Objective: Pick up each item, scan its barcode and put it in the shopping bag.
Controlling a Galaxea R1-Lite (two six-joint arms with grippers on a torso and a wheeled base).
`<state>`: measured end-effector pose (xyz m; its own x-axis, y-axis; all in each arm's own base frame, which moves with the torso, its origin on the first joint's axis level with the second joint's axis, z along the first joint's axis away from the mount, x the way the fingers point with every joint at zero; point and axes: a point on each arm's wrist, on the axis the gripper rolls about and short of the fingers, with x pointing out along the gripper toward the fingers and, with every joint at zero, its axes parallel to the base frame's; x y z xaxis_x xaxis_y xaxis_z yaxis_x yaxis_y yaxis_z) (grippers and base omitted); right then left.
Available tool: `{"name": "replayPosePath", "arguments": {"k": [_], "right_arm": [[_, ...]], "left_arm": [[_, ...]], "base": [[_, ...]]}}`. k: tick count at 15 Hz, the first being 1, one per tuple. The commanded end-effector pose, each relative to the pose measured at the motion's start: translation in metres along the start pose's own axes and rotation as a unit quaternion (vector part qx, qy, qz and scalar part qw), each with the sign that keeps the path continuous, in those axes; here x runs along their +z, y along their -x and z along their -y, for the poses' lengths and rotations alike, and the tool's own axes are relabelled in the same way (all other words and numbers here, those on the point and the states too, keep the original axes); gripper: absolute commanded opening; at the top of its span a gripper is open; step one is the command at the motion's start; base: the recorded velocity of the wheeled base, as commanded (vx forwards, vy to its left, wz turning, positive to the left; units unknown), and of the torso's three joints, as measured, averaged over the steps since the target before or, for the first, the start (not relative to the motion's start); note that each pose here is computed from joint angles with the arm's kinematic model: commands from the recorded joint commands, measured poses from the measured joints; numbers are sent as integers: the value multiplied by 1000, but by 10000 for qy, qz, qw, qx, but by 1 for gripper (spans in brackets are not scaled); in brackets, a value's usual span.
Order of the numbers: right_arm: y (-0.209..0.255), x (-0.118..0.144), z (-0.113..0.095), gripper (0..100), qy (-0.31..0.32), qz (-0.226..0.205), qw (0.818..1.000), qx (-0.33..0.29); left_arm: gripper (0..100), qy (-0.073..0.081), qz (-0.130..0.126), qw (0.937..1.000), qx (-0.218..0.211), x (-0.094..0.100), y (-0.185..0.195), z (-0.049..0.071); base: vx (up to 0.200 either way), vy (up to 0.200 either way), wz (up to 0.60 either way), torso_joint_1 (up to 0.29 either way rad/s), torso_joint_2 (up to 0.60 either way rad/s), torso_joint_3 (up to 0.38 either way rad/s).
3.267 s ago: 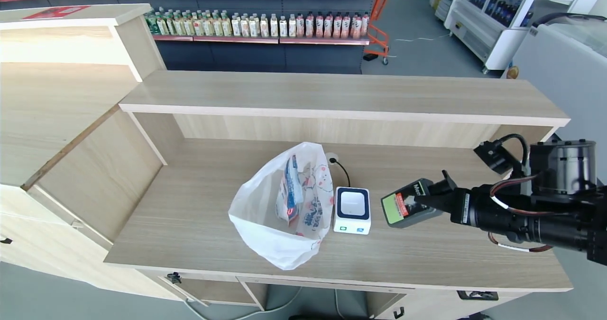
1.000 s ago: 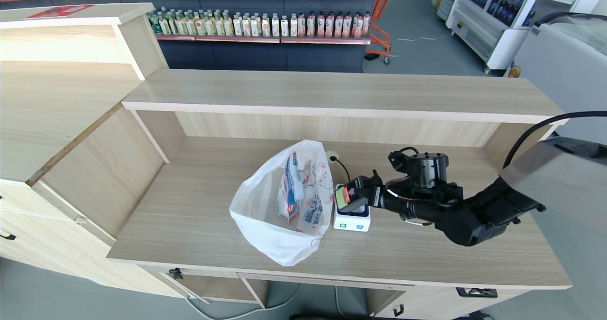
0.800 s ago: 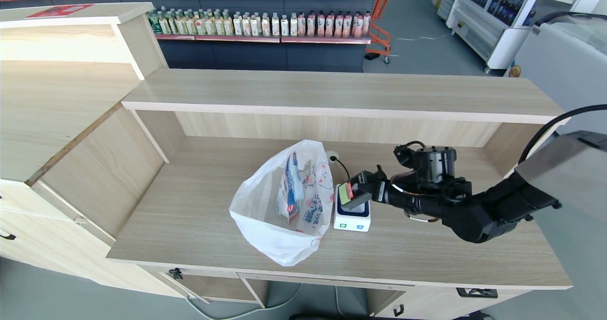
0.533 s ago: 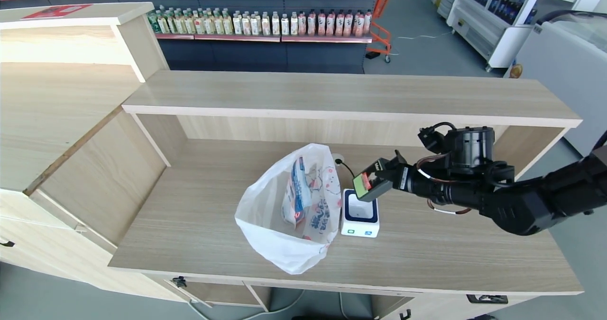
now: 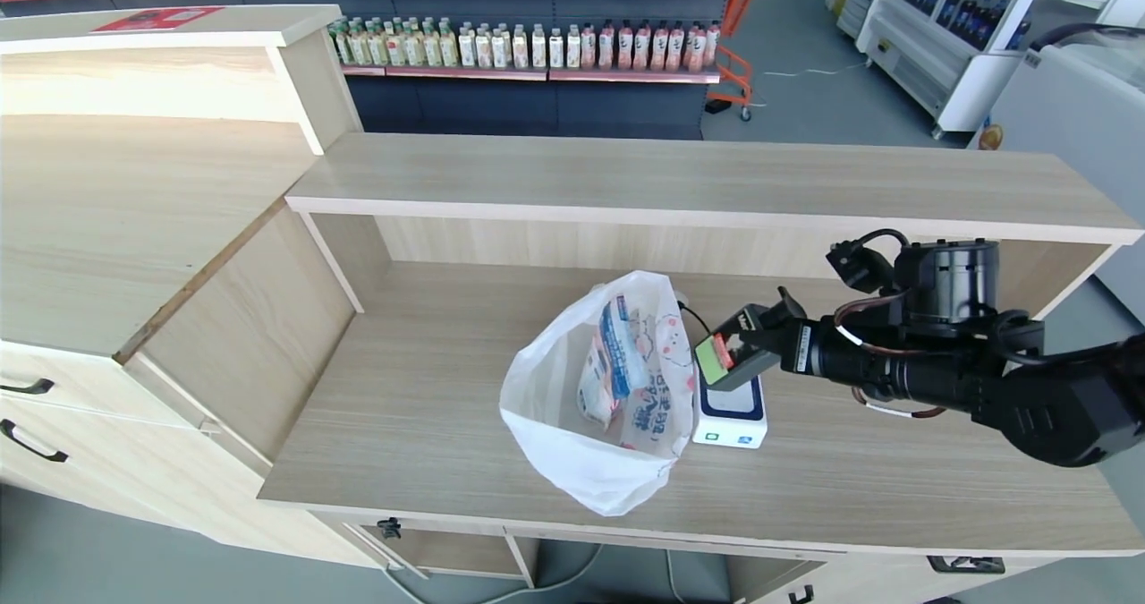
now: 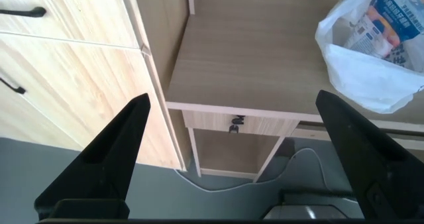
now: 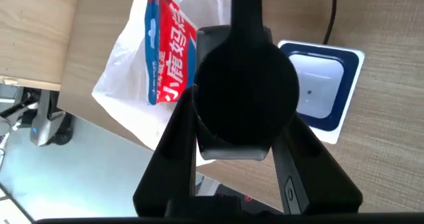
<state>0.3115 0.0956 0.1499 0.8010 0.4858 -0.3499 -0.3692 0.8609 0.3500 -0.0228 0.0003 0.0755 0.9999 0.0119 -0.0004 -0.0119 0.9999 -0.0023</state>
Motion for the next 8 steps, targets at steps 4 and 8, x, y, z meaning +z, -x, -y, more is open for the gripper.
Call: {"name": "replayPosePath", "arguments": {"k": [4, 8], "right_arm": [[-44, -18, 4, 0, 253, -363, 9990, 77], [-80, -35, 6, 0, 783, -214, 9964, 242]], "left_arm": [[100, 4, 2, 10000, 2, 0, 0, 0], [100, 4, 2, 10000, 2, 0, 0, 0]], "base": [[0, 0, 0, 0, 0, 0], [0, 0, 0, 0, 0, 0]]}}
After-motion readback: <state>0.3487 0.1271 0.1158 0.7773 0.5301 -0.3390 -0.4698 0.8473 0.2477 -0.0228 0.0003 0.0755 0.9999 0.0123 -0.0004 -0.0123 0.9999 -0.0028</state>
